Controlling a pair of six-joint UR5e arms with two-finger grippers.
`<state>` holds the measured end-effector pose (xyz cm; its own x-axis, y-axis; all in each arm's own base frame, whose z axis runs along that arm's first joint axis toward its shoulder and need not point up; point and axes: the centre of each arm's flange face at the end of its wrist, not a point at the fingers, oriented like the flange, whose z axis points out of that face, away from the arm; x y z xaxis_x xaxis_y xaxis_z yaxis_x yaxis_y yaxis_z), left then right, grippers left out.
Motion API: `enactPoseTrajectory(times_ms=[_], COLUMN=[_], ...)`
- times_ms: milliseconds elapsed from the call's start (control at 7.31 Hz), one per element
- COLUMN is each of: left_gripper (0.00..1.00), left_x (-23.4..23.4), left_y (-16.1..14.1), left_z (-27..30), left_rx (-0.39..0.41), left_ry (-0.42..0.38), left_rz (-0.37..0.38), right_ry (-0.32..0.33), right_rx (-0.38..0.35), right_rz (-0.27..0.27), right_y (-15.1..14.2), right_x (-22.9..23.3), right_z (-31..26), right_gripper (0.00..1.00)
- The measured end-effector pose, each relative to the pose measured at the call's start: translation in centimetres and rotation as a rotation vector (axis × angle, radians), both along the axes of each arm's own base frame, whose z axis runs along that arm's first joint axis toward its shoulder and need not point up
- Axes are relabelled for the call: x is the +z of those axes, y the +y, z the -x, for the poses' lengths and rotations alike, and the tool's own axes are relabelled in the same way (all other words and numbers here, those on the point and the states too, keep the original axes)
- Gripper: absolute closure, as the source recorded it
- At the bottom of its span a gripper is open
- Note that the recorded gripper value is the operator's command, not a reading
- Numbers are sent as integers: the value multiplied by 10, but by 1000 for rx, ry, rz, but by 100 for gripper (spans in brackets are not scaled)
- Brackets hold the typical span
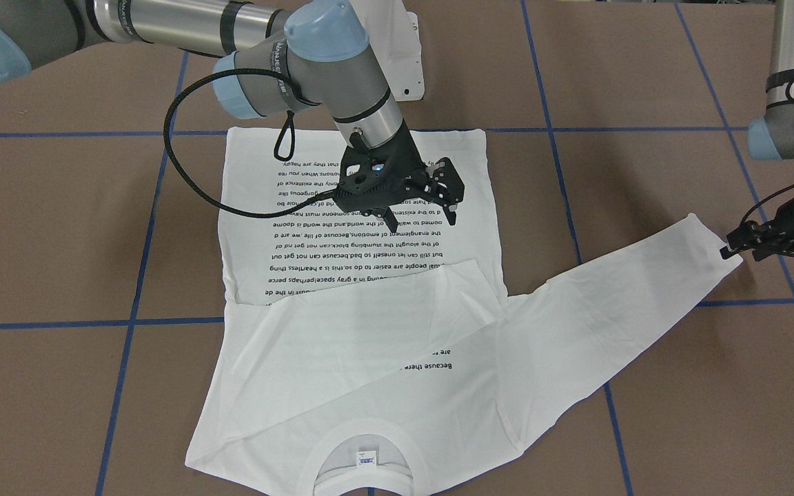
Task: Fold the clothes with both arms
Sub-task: 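Release the folded sleeve and lift the right gripper away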
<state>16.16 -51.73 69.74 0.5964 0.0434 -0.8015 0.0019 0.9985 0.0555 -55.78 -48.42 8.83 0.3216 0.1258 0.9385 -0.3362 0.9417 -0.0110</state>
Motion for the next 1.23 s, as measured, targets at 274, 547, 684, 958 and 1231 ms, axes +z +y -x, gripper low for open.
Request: enactPoseTrajectory(times_ms=[274, 547, 684, 958, 1231], left_gripper=[85, 100, 100, 100, 100], left_x=[0, 0, -2, -26, -93], left_y=[1, 1, 0, -6, -24], left_z=[-3, -3, -4, -7, -16], left_rx=[5, 5, 5, 5, -46], left_ry=[0, 0, 2, 23, 86], left_rz=[0, 1, -1, -34, -60], right_ry=[0, -1, 1, 3, 5], right_rx=[0, 2, 3, 3, -12], right_rz=[1, 0, 1, 2, 10], right_y=[1, 2, 2, 2, -7], right_x=[3, 5, 6, 10, 27], right_z=[-1, -3, -3, -5, -28], right_gripper=[2, 2, 2, 2, 2])
